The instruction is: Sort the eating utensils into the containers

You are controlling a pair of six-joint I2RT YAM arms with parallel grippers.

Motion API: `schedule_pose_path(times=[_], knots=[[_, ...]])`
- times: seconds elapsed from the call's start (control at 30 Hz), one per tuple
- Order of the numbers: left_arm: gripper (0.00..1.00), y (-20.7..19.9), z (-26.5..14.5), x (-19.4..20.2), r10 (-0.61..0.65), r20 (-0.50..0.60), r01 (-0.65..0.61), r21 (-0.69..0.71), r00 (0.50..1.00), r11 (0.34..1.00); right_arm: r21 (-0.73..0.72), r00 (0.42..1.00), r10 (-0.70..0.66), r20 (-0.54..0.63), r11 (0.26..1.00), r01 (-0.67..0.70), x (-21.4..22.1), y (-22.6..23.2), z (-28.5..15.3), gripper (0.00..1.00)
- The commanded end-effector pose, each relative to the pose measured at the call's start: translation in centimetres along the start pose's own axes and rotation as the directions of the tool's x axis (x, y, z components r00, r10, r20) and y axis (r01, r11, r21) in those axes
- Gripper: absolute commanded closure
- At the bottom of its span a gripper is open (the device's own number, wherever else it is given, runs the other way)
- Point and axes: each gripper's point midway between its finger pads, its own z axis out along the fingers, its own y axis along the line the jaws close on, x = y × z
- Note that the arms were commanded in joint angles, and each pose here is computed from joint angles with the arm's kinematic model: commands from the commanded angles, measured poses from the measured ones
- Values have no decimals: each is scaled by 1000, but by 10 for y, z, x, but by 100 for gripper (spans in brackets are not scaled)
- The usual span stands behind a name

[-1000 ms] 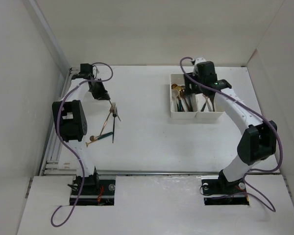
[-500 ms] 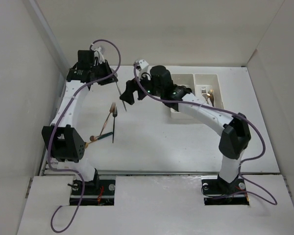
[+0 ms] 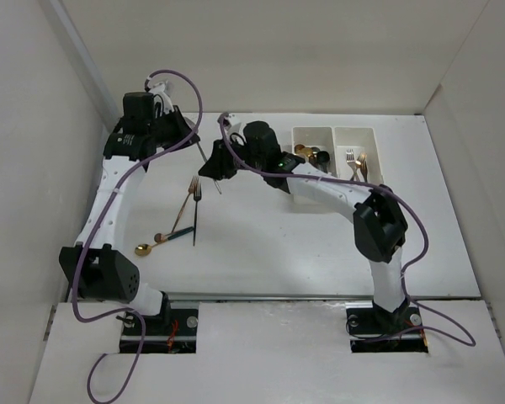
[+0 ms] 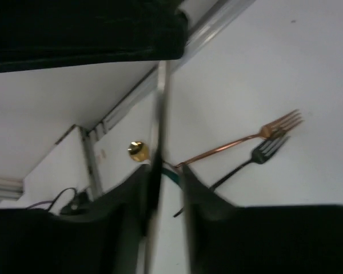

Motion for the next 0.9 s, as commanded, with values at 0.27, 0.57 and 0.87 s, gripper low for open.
schedule_pose_path(times=[0.27, 0.57, 0.87], knots=[[20, -16, -8, 6, 53, 22, -54, 81, 998, 995, 13, 979, -17, 204, 1000, 15, -58, 6, -22, 100], [32, 72, 8, 30, 237, -82, -250, -258, 968, 933, 498, 938, -42, 345, 855, -145, -87, -150, -194, 100], [40, 141, 40, 119, 292, -393, -412, -268, 872, 871, 906, 995, 39, 90, 411, -98, -4, -276, -360, 100]])
